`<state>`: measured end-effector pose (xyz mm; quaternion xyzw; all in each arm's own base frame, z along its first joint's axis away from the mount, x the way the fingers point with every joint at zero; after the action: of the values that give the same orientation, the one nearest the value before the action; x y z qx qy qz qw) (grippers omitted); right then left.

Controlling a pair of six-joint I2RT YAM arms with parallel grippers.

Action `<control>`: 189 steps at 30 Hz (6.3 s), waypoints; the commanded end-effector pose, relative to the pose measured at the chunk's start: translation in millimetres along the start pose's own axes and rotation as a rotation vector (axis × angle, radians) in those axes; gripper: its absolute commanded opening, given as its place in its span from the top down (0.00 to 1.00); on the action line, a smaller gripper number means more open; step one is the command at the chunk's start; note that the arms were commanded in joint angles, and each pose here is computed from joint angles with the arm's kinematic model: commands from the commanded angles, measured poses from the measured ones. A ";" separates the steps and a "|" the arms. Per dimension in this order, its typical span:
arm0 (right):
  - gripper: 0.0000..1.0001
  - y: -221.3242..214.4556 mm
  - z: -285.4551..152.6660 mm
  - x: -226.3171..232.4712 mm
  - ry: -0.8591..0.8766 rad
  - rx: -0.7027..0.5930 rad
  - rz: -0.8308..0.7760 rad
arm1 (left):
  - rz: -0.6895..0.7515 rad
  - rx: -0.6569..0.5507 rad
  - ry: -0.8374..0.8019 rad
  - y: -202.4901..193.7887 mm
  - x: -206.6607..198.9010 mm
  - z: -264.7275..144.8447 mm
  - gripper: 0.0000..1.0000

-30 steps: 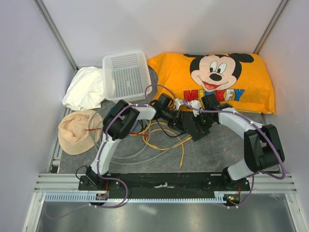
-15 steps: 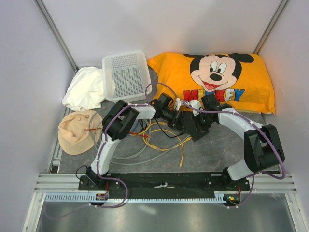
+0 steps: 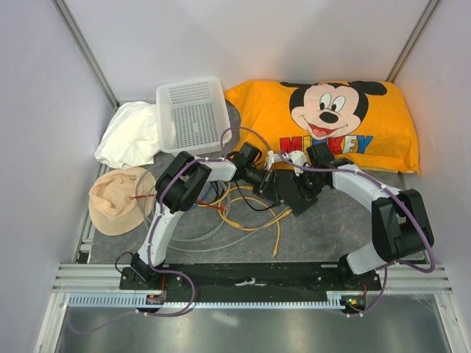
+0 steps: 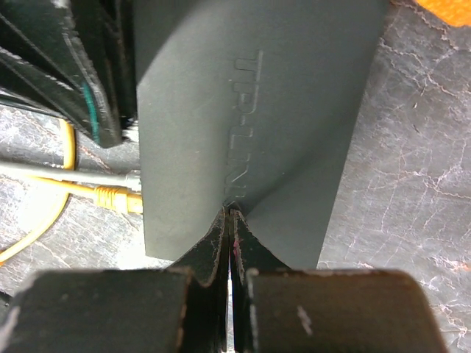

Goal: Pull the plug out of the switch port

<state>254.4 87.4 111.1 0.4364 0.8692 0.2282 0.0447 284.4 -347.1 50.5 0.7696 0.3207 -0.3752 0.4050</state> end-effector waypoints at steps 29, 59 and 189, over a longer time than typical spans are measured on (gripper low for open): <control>1.00 10.8 0.7 -22.6 -0.175 -0.006 -0.038 | 0.382 -0.227 0.176 50.9 -112.8 -186.1 0.98; 1.00 9.8 -1.6 -22.3 -0.174 -0.004 -0.032 | 0.147 -0.280 0.719 -1.8 -40.2 -273.2 0.97; 1.00 -16.7 -9.7 -34.2 -0.180 0.025 0.078 | -0.151 -0.058 0.067 0.6 18.6 42.8 0.64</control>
<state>262.3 54.8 113.4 0.4859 0.8458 0.1938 0.1043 280.4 -389.0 55.0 0.7432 0.3687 -0.3678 0.4201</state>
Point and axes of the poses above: each gripper's point midway between its finger pads, its own z axis out along the fingers, its own x axis along the line the jaws close on, y = z × x, the point moved 8 cm from there along -z, back along the fingers, and after that the axes turned 2 degrees about z, right-handed, at the moved point
